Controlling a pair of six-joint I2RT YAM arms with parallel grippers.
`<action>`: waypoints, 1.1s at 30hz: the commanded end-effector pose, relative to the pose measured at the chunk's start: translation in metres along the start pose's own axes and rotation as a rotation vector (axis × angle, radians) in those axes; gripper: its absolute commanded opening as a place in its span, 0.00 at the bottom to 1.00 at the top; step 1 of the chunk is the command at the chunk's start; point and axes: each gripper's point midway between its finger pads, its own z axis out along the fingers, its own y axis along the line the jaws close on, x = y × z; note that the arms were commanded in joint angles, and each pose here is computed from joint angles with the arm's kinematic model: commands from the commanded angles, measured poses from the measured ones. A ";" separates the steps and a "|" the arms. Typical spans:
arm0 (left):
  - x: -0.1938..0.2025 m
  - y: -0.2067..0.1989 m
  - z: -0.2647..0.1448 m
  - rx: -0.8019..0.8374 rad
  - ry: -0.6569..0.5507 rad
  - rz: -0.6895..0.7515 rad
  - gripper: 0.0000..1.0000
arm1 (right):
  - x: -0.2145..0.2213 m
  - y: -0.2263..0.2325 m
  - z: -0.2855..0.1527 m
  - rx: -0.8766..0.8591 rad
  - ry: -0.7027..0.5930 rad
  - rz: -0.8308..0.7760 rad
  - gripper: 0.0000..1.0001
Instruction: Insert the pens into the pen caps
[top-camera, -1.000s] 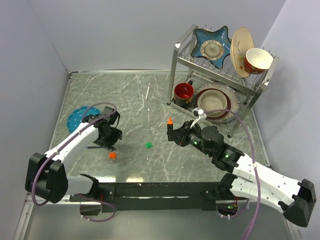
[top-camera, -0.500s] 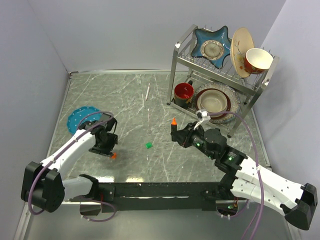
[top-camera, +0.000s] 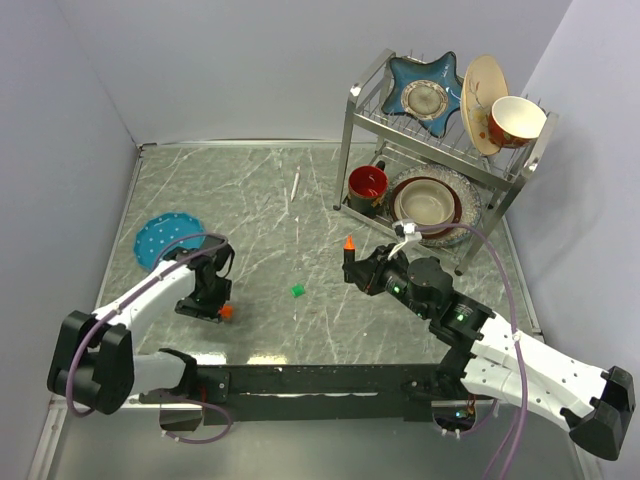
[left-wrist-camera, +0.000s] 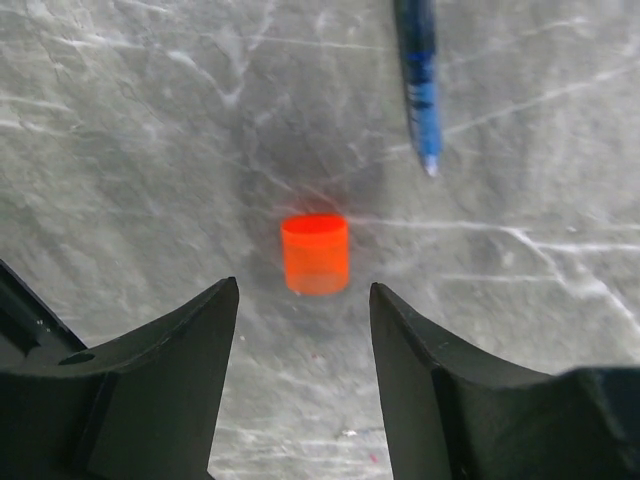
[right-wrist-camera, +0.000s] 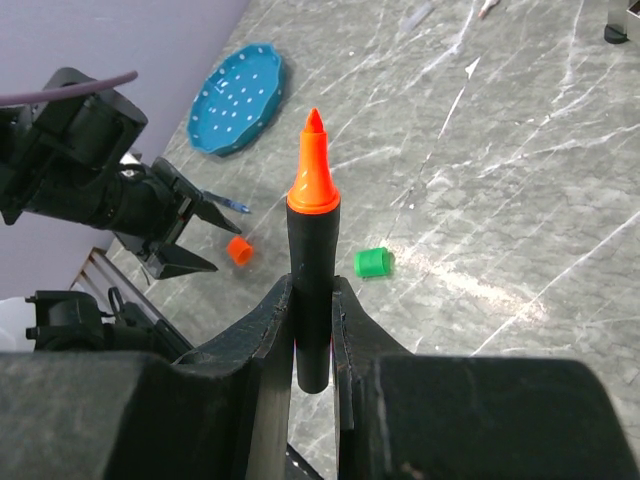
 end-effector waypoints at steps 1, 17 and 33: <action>-0.002 -0.004 0.013 0.013 -0.023 -0.015 0.61 | -0.009 0.000 0.000 0.009 -0.040 0.003 0.00; -0.002 0.006 0.037 -0.031 -0.046 0.040 0.55 | -0.010 0.004 -0.001 -0.007 -0.039 0.018 0.00; -0.001 -0.019 0.012 0.224 -0.024 0.168 0.01 | 0.028 0.030 0.006 -0.163 0.137 0.051 0.00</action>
